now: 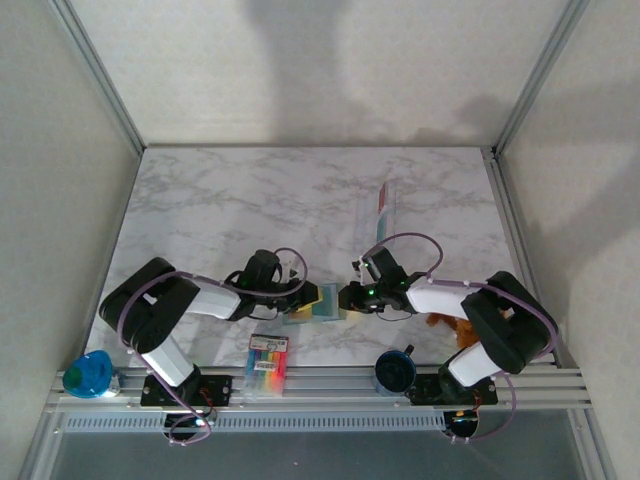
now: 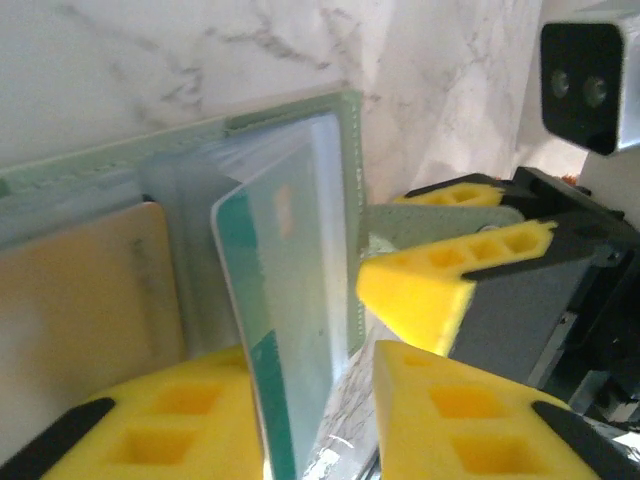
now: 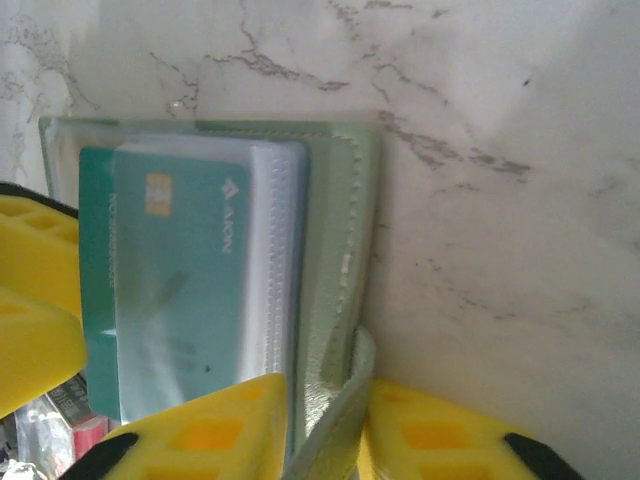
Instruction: Put the credit cards into the card holder
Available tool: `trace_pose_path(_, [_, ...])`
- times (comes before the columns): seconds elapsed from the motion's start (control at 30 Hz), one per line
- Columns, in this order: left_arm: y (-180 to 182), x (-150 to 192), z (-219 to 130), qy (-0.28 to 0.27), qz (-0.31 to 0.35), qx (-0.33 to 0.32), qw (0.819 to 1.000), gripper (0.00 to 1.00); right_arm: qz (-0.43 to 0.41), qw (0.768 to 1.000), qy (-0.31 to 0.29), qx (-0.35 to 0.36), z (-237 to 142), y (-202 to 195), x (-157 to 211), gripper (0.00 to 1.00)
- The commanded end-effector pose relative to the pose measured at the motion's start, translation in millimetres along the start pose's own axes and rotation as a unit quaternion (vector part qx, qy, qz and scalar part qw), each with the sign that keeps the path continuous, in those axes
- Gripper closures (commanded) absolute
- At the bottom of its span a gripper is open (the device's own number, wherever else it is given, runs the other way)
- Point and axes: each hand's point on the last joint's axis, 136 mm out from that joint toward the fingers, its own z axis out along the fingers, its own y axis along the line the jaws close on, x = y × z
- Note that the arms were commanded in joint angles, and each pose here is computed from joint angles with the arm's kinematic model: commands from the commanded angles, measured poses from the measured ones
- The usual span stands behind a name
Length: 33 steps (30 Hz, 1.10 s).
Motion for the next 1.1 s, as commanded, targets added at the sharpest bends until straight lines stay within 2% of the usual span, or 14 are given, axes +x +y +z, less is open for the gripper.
trace_pose_path(0.0, [19,-6,-6,-0.017,0.019,-0.076,0.997,0.60,-0.013,0.999,0.002,0.031,-2,-3,5,0.70])
trace_pose_path(0.17, [23,-10,-17,-0.028,0.023,-0.117,0.992,0.48,-0.044,0.993,-0.032,0.108,-17,-9,-2,0.55])
trace_pose_path(0.23, [32,-13,-26,-0.043,0.020,-0.153,0.987,0.46,-0.053,0.988,-0.045,0.140,-22,-11,-6,0.49])
trace_pose_path(0.33, [30,-19,-40,-0.068,0.008,-0.169,0.983,0.41,-0.048,0.979,-0.058,0.189,-31,-11,-12,0.36])
trace_pose_path(0.5, [25,-32,-65,-0.119,-0.003,-0.168,0.979,0.35,-0.060,0.977,-0.074,0.191,-23,20,-23,0.12])
trace_pose_path(0.57, [27,-37,-75,-0.134,-0.012,-0.163,0.977,0.35,-0.070,0.974,-0.085,0.200,-18,31,-26,0.07])
trace_pose_path(0.77, [53,-41,-100,-0.160,-0.021,-0.187,0.969,0.43,-0.124,0.950,-0.109,0.265,0,56,-38,0.01])
trace_pose_path(0.87, [69,-39,-99,-0.149,-0.027,-0.198,0.968,0.49,-0.150,0.938,-0.112,0.293,16,63,-38,0.01])
trace_pose_path(1.0, [83,-35,-90,-0.135,-0.042,-0.197,0.970,0.59,-0.153,0.937,-0.097,0.300,38,63,-38,0.01])
trace_pose_path(1.07, [87,-33,-87,-0.128,-0.047,-0.197,0.971,0.61,-0.153,0.935,-0.094,0.306,42,59,-37,0.01])
